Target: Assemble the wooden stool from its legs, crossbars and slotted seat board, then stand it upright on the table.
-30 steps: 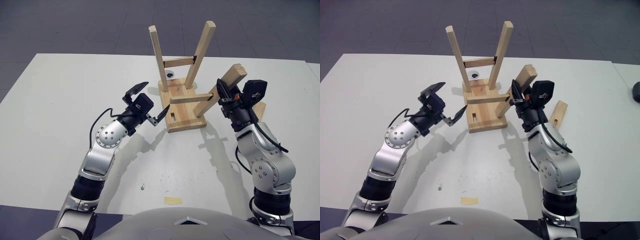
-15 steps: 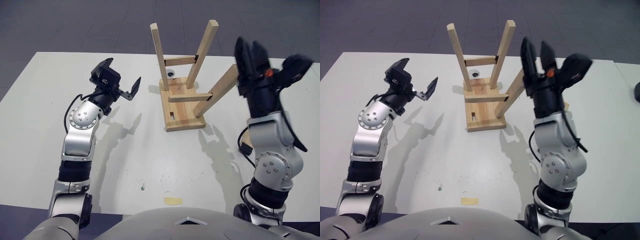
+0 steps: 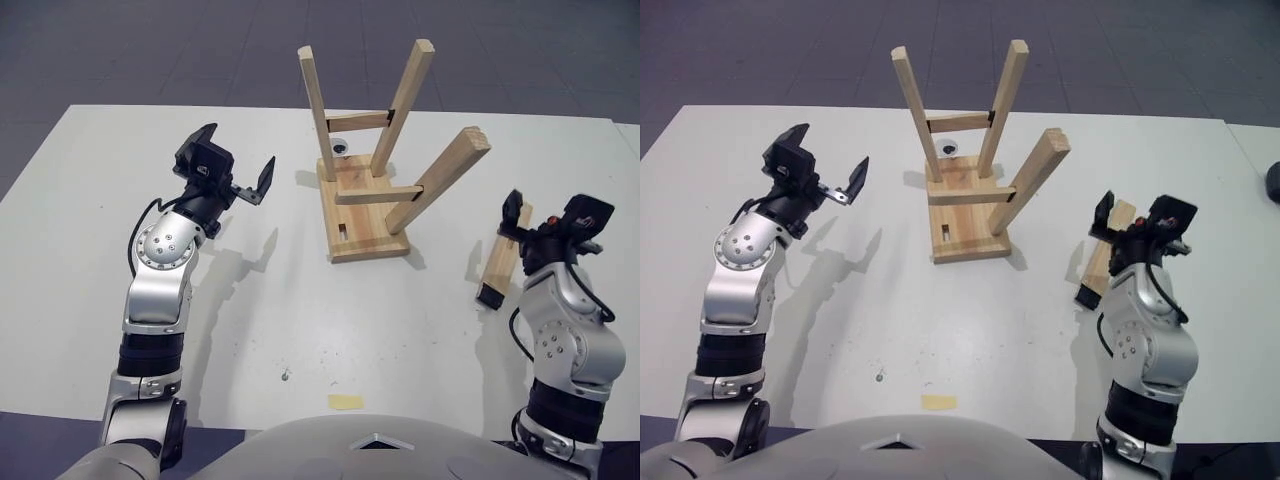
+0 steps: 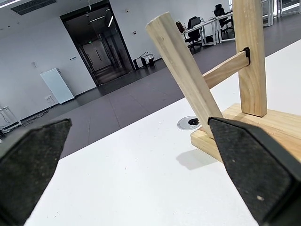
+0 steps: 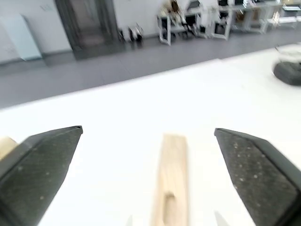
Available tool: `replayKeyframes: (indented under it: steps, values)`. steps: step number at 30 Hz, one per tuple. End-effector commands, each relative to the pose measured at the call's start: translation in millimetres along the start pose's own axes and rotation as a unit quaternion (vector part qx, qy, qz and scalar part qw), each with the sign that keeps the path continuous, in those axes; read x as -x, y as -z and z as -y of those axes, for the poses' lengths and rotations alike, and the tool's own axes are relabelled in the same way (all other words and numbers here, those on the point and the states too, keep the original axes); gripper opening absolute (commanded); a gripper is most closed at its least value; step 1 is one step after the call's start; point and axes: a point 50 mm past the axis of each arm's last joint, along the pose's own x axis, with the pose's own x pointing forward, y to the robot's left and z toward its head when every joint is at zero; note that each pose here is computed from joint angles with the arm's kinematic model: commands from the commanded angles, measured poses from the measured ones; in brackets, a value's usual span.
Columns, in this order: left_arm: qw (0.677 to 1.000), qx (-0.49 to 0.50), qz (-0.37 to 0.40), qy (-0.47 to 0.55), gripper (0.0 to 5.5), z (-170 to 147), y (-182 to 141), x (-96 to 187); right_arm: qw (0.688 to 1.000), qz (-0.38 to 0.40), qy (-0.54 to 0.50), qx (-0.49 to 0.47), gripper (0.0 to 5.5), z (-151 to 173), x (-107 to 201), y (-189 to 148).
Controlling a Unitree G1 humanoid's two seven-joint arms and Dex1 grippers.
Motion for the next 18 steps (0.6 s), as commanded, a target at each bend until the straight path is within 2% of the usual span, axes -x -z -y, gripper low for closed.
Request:
replayKeyframes:
  steps: [1,5,12,18]
  values:
    - [1.0,-0.003,-0.02,0.018,5.4,1.9,5.1,5.4,0.996,-0.075,0.032,-0.023,5.38,5.7,3.8,32.8]
    - [1.0,0.002,-0.023,0.02,5.4,0.8,5.3,4.7,0.989,-0.138,0.036,-0.027,5.38,7.7,8.1,53.1]
    - [0.999,0.0,-0.026,0.025,5.4,5.5,7.6,5.6,0.992,-0.123,0.018,0.023,4.18,5.1,4.8,44.4]
    - [0.999,-0.006,-0.027,0.028,5.4,7.7,7.8,4.9,0.993,-0.118,0.012,0.024,3.25,0.9,2.9,42.0]
